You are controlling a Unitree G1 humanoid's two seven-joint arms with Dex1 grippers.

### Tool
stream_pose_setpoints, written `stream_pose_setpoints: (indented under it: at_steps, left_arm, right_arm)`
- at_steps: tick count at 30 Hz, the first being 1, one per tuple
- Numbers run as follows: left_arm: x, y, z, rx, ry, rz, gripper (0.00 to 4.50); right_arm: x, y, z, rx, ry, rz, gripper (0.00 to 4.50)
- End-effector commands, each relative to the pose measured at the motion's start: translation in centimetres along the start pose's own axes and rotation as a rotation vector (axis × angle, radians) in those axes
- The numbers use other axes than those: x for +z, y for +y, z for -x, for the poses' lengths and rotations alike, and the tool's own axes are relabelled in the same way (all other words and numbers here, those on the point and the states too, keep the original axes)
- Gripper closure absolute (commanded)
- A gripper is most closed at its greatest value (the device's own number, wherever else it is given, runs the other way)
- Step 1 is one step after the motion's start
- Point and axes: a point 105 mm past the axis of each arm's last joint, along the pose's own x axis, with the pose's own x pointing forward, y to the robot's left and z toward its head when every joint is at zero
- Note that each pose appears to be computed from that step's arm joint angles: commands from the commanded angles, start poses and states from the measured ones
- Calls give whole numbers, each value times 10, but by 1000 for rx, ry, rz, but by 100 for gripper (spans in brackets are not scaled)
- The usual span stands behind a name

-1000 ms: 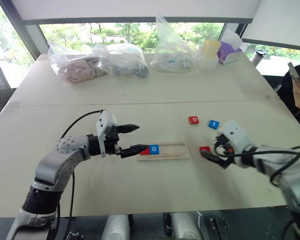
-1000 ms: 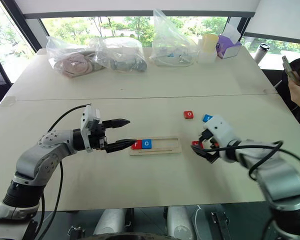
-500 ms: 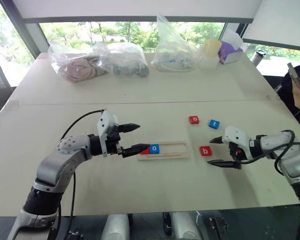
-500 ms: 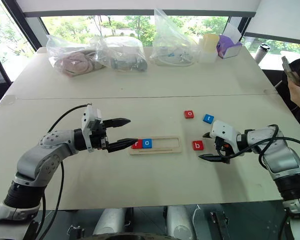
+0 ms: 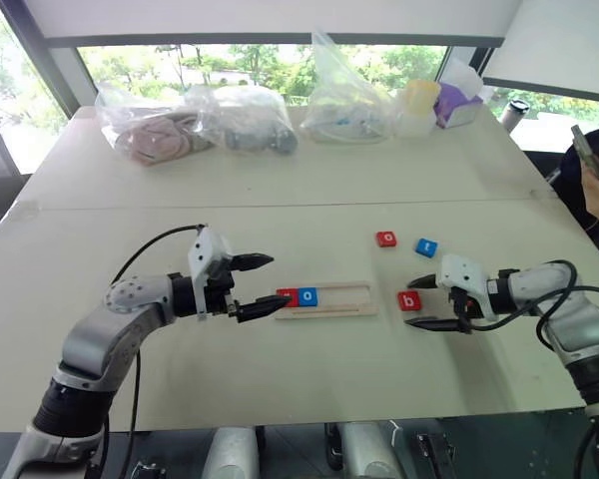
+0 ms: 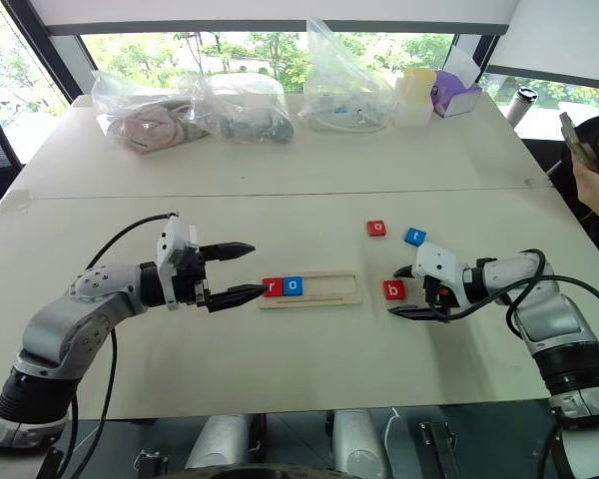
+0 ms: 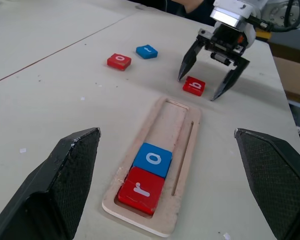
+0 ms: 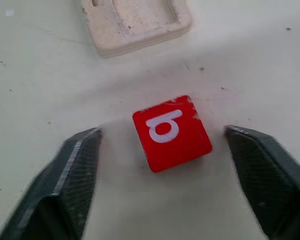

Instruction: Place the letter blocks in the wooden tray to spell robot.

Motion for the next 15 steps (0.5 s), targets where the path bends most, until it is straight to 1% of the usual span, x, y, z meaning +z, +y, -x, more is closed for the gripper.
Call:
stream_pose_setpoints:
  at_steps: [1, 2, 3, 6, 8, 10, 15]
  left_arm:
    - [10, -4, 8, -23, -15, -64, 0]
    - [10, -4, 9, -25, -13, -67, 0]
    - [8, -4, 11, -28, -6, -70, 0]
    - [6, -5, 18, -41, 11, -73, 0]
    - [5, -4, 20, -39, 19, -78, 0]
    - [4, -3, 21, -38, 21, -81, 0]
    - [5, -1, 18, -32, 13, -89, 0]
  right_arm:
    - [5, -5, -1, -10, -6, 21, 280]
    - [6, -6, -1, -10, -8, 21, 328]
    - [8, -7, 0, -14, -8, 29, 334]
    - [25, -12, 3, -24, -33, 71, 333]
    - [49, -12, 2, 0, -74, 121, 333]
    - [66, -9, -2, 28, -94, 152, 333]
    - [86, 9, -23, 121, -124, 179, 333]
